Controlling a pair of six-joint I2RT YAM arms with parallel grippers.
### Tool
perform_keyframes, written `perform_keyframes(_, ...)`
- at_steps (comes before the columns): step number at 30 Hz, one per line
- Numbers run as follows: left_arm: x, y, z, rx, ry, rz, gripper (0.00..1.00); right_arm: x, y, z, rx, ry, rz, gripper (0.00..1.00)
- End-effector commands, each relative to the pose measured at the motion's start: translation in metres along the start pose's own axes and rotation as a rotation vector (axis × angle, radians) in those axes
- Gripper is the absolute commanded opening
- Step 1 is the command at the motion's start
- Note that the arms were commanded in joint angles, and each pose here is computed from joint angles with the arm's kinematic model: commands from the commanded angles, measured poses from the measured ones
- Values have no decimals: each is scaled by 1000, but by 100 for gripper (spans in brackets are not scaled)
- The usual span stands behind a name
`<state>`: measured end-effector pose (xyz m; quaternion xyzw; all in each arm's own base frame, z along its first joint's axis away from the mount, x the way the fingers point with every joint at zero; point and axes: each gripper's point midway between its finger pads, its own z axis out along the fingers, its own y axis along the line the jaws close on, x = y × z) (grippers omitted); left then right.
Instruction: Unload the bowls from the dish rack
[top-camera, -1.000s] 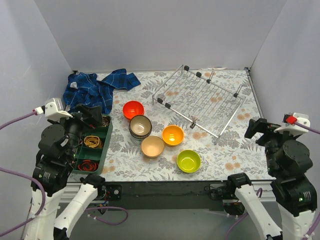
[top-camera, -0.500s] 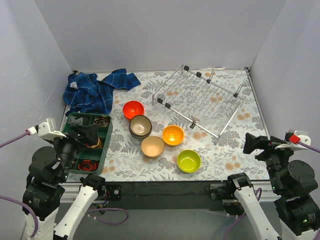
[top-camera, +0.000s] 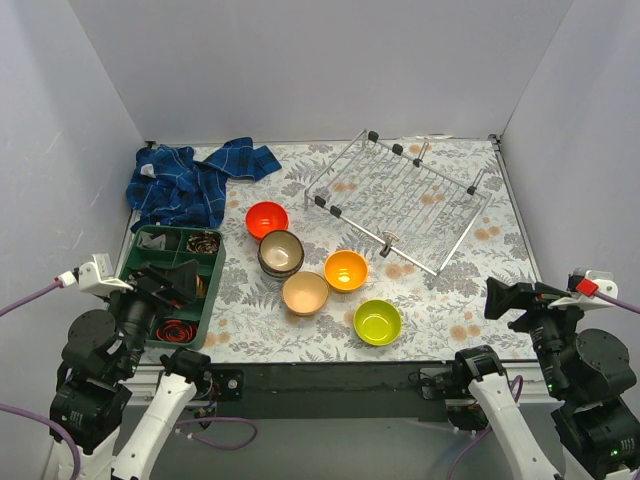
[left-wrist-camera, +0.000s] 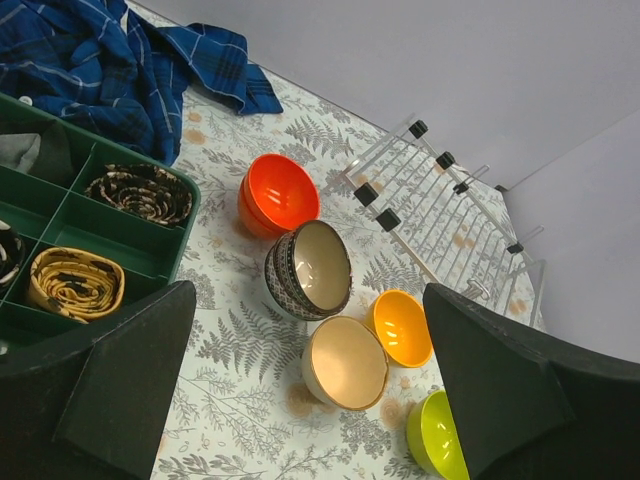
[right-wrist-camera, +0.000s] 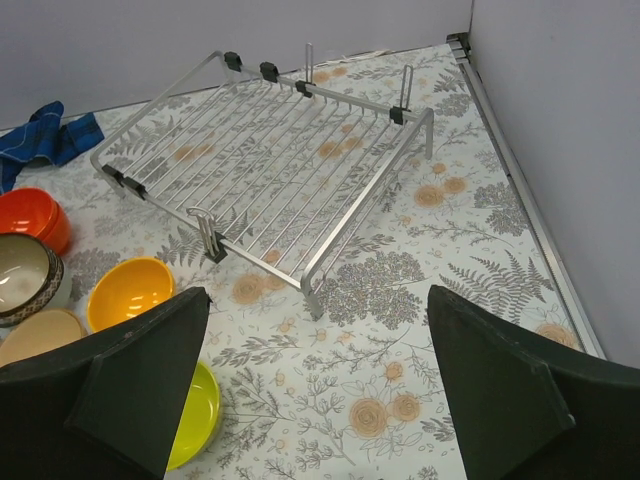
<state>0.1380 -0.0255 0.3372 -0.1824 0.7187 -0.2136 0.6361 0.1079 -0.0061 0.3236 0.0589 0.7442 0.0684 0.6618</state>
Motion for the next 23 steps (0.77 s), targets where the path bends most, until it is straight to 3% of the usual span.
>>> perform_keyframes(1,5,4,-1,-20,18,-15,98,-10,2,-11,-23,-47,35,99)
perform_keyframes(23,9,4,-12,-17,47,-45,98,3,13,-17,-92,27,24,98)
